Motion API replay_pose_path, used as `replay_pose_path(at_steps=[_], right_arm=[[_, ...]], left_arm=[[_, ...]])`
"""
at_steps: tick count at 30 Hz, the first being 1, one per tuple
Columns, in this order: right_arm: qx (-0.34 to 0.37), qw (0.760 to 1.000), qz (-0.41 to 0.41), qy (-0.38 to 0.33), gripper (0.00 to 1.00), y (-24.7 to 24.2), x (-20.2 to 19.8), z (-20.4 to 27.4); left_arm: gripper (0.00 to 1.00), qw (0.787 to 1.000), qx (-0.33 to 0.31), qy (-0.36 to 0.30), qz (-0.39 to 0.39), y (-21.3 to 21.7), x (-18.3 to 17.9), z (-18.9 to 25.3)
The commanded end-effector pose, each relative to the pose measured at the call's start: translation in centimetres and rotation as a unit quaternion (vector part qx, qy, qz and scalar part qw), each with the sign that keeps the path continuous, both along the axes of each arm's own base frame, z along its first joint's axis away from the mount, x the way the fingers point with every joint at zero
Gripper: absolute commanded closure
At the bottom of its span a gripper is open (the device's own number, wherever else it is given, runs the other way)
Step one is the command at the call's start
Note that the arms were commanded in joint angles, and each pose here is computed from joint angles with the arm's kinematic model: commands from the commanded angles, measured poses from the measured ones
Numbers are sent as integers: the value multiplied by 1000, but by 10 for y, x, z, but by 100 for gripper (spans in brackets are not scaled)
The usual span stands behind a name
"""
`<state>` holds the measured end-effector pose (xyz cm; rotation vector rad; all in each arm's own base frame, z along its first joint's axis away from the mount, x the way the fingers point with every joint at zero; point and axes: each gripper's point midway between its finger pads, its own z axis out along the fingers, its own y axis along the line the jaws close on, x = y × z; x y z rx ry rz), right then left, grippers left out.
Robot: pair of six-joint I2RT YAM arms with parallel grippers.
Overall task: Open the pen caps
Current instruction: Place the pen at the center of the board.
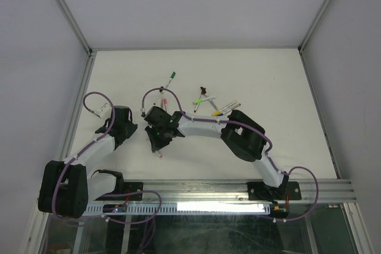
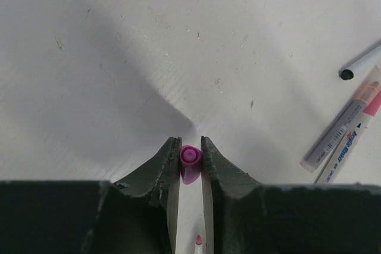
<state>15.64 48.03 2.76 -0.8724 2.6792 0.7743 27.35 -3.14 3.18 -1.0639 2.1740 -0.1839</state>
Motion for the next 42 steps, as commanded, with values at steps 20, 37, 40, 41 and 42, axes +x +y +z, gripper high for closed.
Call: replay_pose_path(at_steps=[20,37,40,41,42], right_arm=[[36,997,40,-48,69,18,13,36],[142,952,218,-160,50,-24,21,135],[164,936,257,-175,44,-47,20,145],[170,932,264,-179,44,-55,22,148],[179,928,270,-183,43,-62,24,154]], left_arm=[[56,997,-22,-66,-18,-8,21,46],[37,958,-53,-219,-180,-52,26,128],[34,939,-71,-250,-223,-68,26,140],[33,933,-77,-259,-237,-74,26,144],[32,928,-81,-265,-249,-78,26,147]])
